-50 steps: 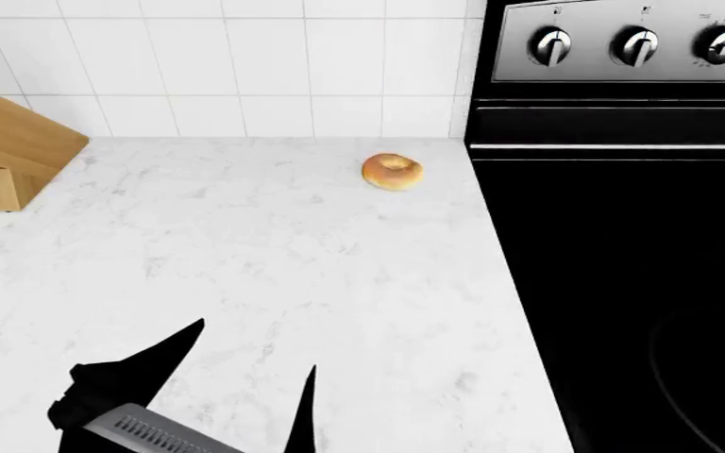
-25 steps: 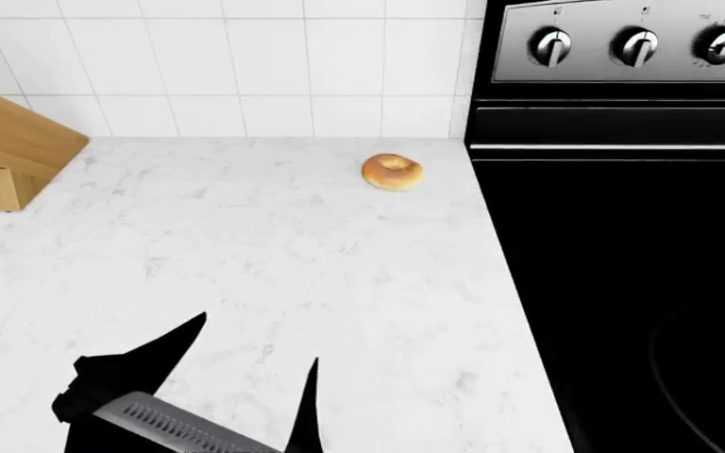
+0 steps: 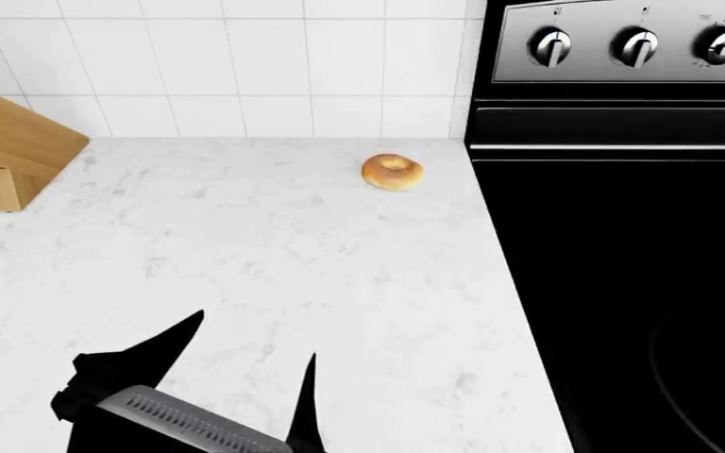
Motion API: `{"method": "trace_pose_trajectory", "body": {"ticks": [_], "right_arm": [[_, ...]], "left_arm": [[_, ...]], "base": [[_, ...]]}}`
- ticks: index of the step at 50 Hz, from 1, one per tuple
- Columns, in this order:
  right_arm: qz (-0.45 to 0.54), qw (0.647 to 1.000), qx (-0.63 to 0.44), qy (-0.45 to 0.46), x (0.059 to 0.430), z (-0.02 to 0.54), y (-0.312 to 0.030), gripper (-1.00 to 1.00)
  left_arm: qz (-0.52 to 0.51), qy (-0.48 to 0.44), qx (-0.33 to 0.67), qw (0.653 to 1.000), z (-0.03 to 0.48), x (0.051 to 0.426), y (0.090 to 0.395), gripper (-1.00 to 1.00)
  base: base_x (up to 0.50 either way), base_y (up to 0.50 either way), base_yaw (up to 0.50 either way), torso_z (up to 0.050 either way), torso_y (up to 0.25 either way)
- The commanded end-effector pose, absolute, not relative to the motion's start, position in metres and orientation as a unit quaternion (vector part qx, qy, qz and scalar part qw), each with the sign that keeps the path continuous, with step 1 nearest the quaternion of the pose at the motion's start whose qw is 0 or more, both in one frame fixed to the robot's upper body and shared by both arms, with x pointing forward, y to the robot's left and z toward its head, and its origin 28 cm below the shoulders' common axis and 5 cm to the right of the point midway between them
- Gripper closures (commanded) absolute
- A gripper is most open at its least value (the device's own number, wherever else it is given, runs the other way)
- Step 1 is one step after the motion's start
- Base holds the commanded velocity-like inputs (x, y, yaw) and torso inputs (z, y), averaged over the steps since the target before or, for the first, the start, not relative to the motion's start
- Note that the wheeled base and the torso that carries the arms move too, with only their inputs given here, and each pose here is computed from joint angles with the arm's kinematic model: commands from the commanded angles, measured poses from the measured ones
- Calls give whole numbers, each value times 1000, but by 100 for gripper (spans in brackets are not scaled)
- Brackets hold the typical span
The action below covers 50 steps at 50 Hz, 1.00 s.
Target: Pick the peanut butter and yogurt from the counter and place them in the cabinets closest to them.
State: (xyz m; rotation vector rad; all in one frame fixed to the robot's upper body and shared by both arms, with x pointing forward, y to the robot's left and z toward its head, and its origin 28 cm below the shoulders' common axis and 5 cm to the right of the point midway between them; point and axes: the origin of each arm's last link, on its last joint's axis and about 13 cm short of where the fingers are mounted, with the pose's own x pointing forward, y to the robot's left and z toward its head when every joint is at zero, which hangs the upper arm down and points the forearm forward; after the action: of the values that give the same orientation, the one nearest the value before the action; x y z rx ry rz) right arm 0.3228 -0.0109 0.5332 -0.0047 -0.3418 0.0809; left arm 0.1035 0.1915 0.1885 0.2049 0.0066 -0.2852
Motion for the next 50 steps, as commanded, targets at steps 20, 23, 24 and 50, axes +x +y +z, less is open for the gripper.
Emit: {"method": "trace_pose_trajectory", "body": {"ticks": [20, 23, 24, 50], "right_arm": [[28, 999, 19, -34, 339, 490, -12, -100], [34, 999, 24, -34, 332, 492, -11, -100], [37, 998, 26, -35, 330, 492, -10, -100], [97, 994, 40, -20, 291, 491, 1, -100]], "left_arm": [[-140, -9, 95, 985, 190, 104, 193, -100], [-141, -11, 95, 985, 191, 104, 194, -100], [-141, -12, 95, 985, 191, 104, 194, -100], [-144, -22, 91, 985, 191, 104, 194, -100]], "base": [[-1, -3, -5, 0, 0], [-5, -3, -5, 0, 0], [-15, -3, -5, 0, 0], [0, 0, 0, 0, 0]]}}
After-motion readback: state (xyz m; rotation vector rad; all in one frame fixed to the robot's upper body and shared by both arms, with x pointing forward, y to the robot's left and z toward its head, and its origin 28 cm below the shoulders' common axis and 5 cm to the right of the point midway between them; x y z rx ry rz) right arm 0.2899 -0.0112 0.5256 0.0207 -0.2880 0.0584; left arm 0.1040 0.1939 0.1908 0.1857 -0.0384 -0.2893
